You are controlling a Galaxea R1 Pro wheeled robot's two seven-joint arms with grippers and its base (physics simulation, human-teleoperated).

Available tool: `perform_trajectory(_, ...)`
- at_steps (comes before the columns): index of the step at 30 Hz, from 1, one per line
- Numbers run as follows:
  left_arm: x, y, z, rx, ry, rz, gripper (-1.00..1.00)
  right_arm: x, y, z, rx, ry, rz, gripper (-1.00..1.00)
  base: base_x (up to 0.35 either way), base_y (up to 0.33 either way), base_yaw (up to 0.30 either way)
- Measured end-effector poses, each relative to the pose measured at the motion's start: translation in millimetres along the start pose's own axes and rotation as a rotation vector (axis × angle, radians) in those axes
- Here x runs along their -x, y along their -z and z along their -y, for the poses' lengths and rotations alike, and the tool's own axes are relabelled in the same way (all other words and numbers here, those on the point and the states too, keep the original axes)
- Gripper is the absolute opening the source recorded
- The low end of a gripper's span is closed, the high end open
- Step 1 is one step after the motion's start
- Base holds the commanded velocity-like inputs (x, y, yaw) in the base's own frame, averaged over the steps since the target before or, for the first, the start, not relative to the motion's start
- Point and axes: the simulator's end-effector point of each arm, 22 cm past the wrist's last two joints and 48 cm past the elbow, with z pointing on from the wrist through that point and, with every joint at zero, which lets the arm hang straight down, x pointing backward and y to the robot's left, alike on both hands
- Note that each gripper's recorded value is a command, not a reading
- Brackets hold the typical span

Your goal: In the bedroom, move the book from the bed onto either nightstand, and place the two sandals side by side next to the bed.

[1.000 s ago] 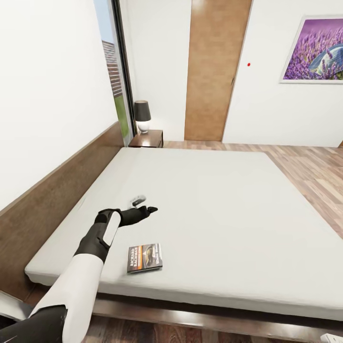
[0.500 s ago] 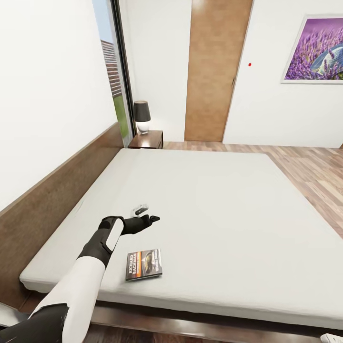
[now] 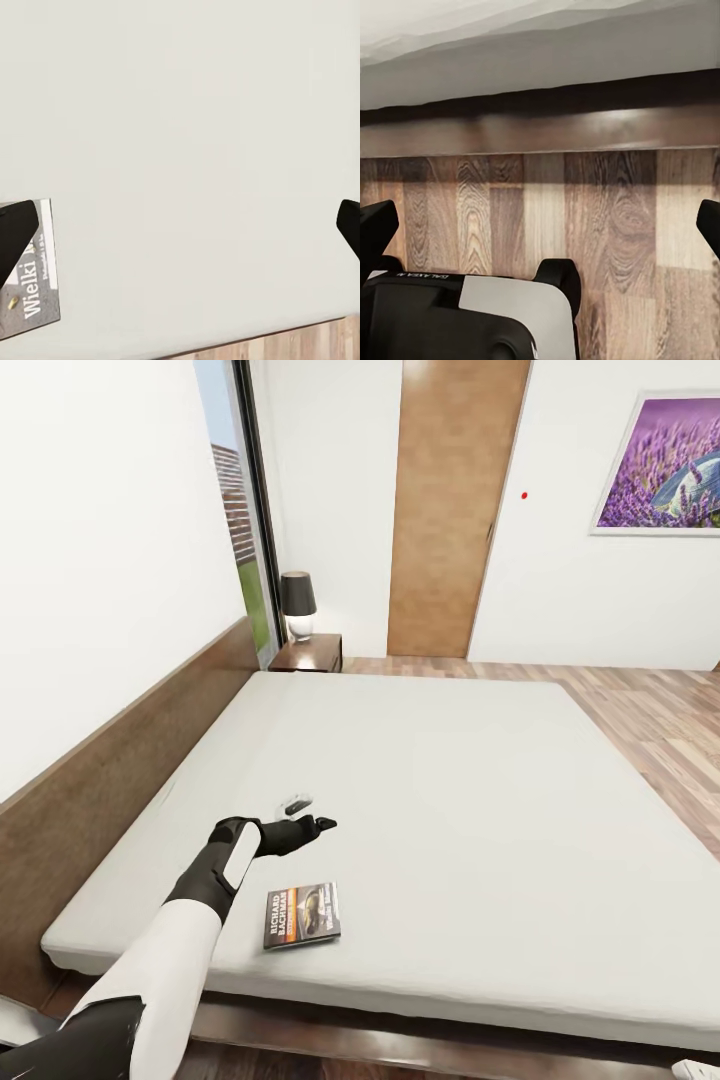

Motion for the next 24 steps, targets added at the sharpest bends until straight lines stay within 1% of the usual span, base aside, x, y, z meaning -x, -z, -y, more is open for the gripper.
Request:
perform_trajectory(7,-1,-0.3,0,0.0,-0.001,-0.001,1.0,1,-0.2,-1,0.003,0.004,0.004,1.0,0.0,0.0,0.0)
perform_trajectory(10,-1,-0.5,1,-0.001,-0.001,-0.002,1.0,3,0.0,-10,0.044,0.013,0.009,1.0,0.0,0.0,0.0)
perform_trajectory(11,-1,-0.8,0,0.0,0.0,-0.003,1.0,3,0.6,-18,0.083,0.015,0.01,1.0,0.0,0.0,0.0)
perform_trajectory(14,-6,-2.7,-1,0.002,0.004,-0.014,1.0,4,6.0,-53,0.242,0.017,0.009,1.0,0.0,0.0,0.0)
perform_trajectory(17,-8,-3.6,-2,0.003,0.006,-0.019,1.0,4,11.0,-71,0.327,0.015,0.008,1.0,0.0,0.0,0.0)
perform_trajectory(18,-9,-3.8,-2,0.003,0.006,-0.02,1.0,5,12.7,-75,0.348,0.014,0.011,1.0,0.0,0.0,0.0)
perform_trajectory(22,-9,-3.9,-2,0.003,0.006,-0.021,1.0,9,14.9,-78,0.366,0.01,0.021,1.0,0.0,0.0,0.0)
perform_trajectory(24,-9,-4.0,-2,0.003,0.007,-0.021,1.0,11,18.4,-81,0.387,0.006,0.025,1.0,0.0,0.0,0.0)
